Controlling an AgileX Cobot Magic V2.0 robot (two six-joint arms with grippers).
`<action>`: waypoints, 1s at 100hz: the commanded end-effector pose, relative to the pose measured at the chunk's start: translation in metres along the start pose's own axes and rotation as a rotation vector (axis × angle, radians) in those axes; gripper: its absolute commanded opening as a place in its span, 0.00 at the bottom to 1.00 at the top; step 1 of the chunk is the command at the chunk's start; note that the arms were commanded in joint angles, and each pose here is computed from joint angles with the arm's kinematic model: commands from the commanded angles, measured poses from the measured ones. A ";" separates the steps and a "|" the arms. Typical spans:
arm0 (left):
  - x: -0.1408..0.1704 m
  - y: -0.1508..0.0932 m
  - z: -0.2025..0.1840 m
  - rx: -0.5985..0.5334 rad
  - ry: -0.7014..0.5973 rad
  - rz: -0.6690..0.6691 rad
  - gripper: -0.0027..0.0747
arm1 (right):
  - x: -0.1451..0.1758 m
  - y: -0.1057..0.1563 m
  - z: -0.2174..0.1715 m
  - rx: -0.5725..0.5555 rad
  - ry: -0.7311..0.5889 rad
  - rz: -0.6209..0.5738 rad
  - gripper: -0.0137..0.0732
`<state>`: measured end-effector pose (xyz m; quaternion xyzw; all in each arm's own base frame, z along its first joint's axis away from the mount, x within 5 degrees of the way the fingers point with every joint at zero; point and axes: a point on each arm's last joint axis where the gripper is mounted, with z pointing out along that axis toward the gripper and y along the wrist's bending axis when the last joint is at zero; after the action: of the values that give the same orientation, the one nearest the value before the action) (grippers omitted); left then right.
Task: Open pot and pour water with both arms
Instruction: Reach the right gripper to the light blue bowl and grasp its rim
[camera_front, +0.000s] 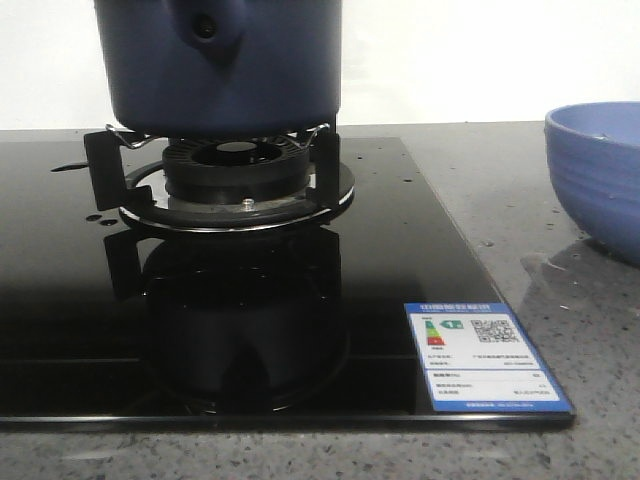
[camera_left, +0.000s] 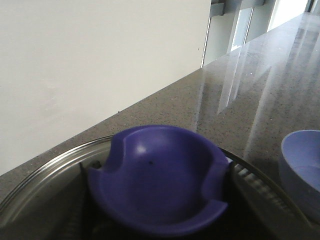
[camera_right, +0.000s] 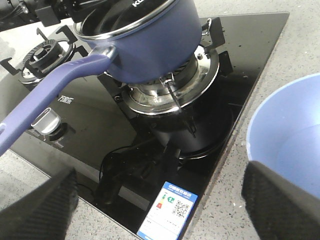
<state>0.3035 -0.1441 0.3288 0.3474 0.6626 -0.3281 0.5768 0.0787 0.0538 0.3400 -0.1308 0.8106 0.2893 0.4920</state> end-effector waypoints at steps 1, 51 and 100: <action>-0.027 -0.012 -0.005 0.067 -0.124 -0.003 0.36 | -0.014 0.004 -0.003 -0.014 -0.070 0.003 0.86; -0.086 -0.025 -0.047 0.008 -0.249 0.072 0.35 | -0.017 0.002 -0.003 0.007 -0.101 0.004 0.86; -0.100 -0.077 -0.146 -0.236 -0.228 0.087 0.35 | -0.051 -0.027 0.013 0.177 -0.108 0.084 0.76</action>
<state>0.1974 -0.0781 0.4318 0.2984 0.6322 -0.2533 0.6686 0.1101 0.0424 0.3535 -0.0666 0.8120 0.2560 0.5202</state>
